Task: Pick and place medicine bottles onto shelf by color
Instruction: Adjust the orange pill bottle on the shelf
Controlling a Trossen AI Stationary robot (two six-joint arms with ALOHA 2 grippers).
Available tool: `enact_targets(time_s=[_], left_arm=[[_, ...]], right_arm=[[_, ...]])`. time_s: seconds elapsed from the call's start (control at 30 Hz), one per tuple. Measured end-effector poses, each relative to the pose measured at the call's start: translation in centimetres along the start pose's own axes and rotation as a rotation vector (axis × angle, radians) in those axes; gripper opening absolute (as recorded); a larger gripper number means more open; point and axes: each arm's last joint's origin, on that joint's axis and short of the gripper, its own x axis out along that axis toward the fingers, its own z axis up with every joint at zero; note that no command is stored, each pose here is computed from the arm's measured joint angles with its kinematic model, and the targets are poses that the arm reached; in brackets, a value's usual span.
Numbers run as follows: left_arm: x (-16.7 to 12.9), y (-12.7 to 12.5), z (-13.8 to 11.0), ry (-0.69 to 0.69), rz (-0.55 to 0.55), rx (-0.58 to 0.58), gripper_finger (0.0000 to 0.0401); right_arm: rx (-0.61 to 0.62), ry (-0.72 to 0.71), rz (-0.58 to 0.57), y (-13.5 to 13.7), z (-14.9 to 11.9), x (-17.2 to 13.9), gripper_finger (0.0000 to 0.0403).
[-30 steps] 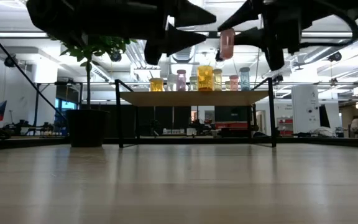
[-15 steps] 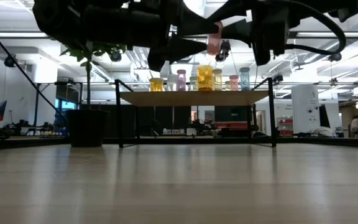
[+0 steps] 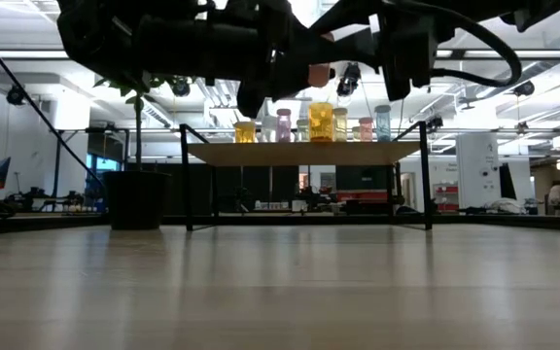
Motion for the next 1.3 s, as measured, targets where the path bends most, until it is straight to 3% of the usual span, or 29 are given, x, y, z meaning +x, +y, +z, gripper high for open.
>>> enact_targets(time_s=[0.2,0.33,0.7,0.9,1.0,1.13,1.2,1.3], left_arm=[[0.0,0.0,0.0,0.001,0.001,-0.001,0.0086],[0.0,0.0,0.0,-0.001,0.000,-0.001,0.0059],[0.0,0.0,0.0,0.000,-0.001,0.011,0.0077],[-0.8,-0.7,0.5,-0.010,-0.025,0.148,0.0078],[-1.7,-1.7,1.2,-0.032,-0.057,0.271,0.0078],[-3.2,-3.1,2.6,-0.078,-0.096,0.448,0.0079],[-3.8,-3.5,3.3,-0.067,-0.086,0.512,0.0079],[-4.4,-3.4,3.7,0.003,0.027,0.545,0.0079]], right_arm=[[0.017,0.001,0.000,0.0,0.0,0.0,0.0113],[0.042,0.005,0.001,0.0,-0.1,0.0,0.0119],[0.219,0.023,-0.017,-0.2,-0.4,-0.1,0.0154],[0.370,0.152,0.016,-0.5,-2.8,-1.2,0.0152],[0.577,0.243,0.042,-0.5,-4.2,-2.0,0.0146],[1.184,0.381,-0.009,-0.4,-6.1,-3.3,0.0133],[1.421,0.361,-0.021,-0.3,-6.8,-3.9,0.0126],[1.727,0.147,0.013,-0.3,-7.3,-4.9,0.0114]])
